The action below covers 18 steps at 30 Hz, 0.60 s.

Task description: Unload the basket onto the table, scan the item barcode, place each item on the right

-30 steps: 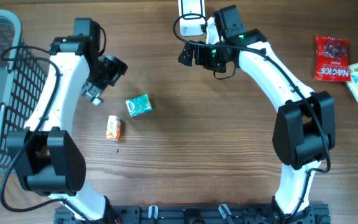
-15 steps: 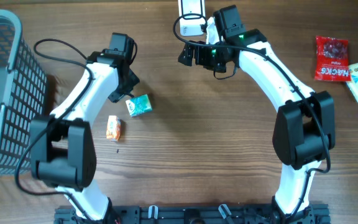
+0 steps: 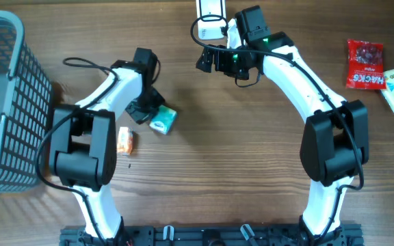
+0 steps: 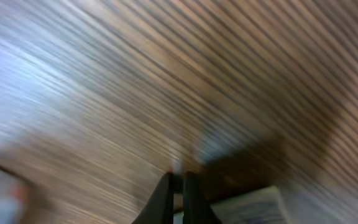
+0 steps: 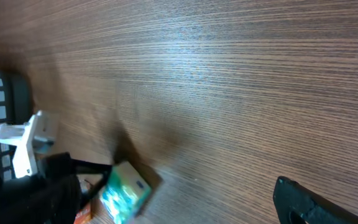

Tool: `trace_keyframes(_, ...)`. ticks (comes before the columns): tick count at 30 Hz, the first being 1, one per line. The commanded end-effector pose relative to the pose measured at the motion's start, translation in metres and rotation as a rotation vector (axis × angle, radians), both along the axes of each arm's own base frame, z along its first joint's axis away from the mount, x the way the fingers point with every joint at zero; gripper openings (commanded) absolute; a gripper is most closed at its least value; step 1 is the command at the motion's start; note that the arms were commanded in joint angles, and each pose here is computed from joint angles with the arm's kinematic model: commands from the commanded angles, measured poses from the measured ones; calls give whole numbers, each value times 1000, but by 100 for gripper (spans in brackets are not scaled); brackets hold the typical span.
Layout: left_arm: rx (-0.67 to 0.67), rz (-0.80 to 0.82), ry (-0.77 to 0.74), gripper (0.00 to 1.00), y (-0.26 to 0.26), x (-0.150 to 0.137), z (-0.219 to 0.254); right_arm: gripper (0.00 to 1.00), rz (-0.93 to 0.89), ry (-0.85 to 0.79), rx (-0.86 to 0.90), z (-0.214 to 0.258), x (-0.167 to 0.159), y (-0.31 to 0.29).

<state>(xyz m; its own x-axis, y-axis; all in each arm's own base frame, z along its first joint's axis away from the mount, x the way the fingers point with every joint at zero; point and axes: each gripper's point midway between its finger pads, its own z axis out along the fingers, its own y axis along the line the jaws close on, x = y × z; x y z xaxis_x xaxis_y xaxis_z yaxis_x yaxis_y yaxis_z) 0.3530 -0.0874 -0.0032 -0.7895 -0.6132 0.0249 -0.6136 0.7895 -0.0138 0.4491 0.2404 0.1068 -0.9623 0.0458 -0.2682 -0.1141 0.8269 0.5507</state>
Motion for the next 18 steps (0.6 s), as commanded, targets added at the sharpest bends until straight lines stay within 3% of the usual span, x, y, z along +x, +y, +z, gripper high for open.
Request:
trace_keyframes(1, -190, -54, 68, 4, -69, -23, -3, 99, -14, -16, -5, 7, 3, -3)
trace_keyframes(5, -412, -139, 47, 4, -158, -36, 10, 100, -14, -16, -5, 7, 3, -3)
trace_keyframes(7, -429, -225, 21, 4, -172, -38, 14, 100, -15, -16, -5, 7, 3, -3)
trace_keyframes(11, -254, -164, -13, 4, -114, -17, 52, 99, -14, -16, -5, 7, 3, -3)
trace_keyframes(13, -118, -51, -106, 4, -49, 4, 112, 100, -14, -16, -5, 7, 3, -3)
trace_keyframes(16, -105, -22, -292, 4, 1, 10, 192, 100, -102, -13, 48, 14, 15, 1)
trace_keyframes(18, -102, 46, -434, 4, 35, -1, 244, 100, -207, 23, 99, 19, 23, 3)
